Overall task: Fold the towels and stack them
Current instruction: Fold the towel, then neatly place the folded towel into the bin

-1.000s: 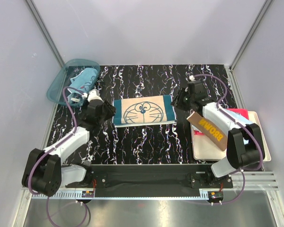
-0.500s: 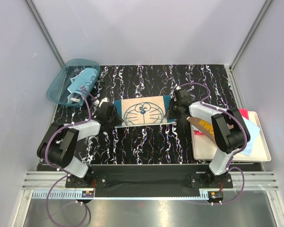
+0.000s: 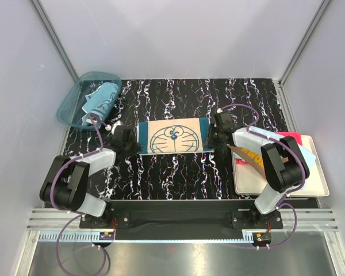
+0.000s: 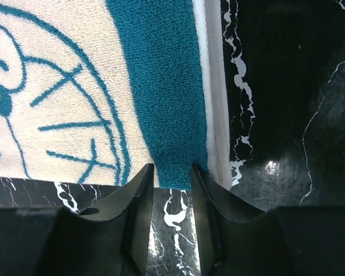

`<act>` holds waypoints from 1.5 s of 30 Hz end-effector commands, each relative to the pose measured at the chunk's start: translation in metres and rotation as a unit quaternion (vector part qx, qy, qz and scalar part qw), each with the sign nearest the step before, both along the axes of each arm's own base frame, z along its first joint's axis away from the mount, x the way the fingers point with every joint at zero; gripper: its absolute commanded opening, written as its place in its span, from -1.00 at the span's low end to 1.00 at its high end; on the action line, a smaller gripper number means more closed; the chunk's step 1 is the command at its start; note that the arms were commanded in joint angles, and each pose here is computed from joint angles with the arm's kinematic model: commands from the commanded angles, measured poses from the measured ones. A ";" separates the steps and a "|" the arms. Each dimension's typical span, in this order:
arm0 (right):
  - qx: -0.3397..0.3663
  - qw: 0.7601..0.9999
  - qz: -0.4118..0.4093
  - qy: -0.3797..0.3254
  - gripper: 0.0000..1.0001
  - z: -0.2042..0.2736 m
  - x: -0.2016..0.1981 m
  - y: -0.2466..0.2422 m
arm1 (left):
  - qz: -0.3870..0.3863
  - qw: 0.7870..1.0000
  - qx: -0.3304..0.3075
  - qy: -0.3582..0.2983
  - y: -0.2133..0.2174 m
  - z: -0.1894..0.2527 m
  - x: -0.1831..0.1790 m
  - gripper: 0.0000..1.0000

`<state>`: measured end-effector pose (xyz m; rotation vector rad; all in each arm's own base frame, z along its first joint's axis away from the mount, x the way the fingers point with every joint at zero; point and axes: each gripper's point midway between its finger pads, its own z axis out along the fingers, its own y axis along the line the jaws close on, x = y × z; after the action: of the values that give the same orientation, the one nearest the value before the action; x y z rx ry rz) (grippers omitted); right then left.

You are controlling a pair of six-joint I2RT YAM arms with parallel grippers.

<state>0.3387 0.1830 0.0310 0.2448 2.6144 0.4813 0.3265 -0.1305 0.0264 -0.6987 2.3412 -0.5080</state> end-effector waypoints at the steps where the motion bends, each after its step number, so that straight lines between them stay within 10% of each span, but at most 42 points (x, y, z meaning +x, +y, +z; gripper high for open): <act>1: -0.015 1.000 0.001 0.000 -0.22 0.006 -0.010 -0.003 | 0.036 0.998 0.042 0.020 0.032 -0.006 -0.012 -0.61; 16: -0.071 0.993 -0.024 -0.087 -0.02 0.074 0.019 -0.017 | -0.027 0.997 0.043 -0.059 0.014 0.051 0.009 -0.55; 27: -0.020 0.996 0.030 -0.082 0.55 0.050 0.079 -0.007 | -0.079 0.991 0.041 -0.103 -0.014 0.103 -0.007 -0.51; 45: -0.089 0.995 0.047 -0.009 0.35 -0.019 0.054 0.007 | -0.156 0.976 0.031 -0.152 -0.024 0.165 -0.040 -0.45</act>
<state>0.3953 0.1845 0.0233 0.0836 2.6146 0.3566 0.2831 -0.1483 0.1614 -0.2713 2.2288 -0.5893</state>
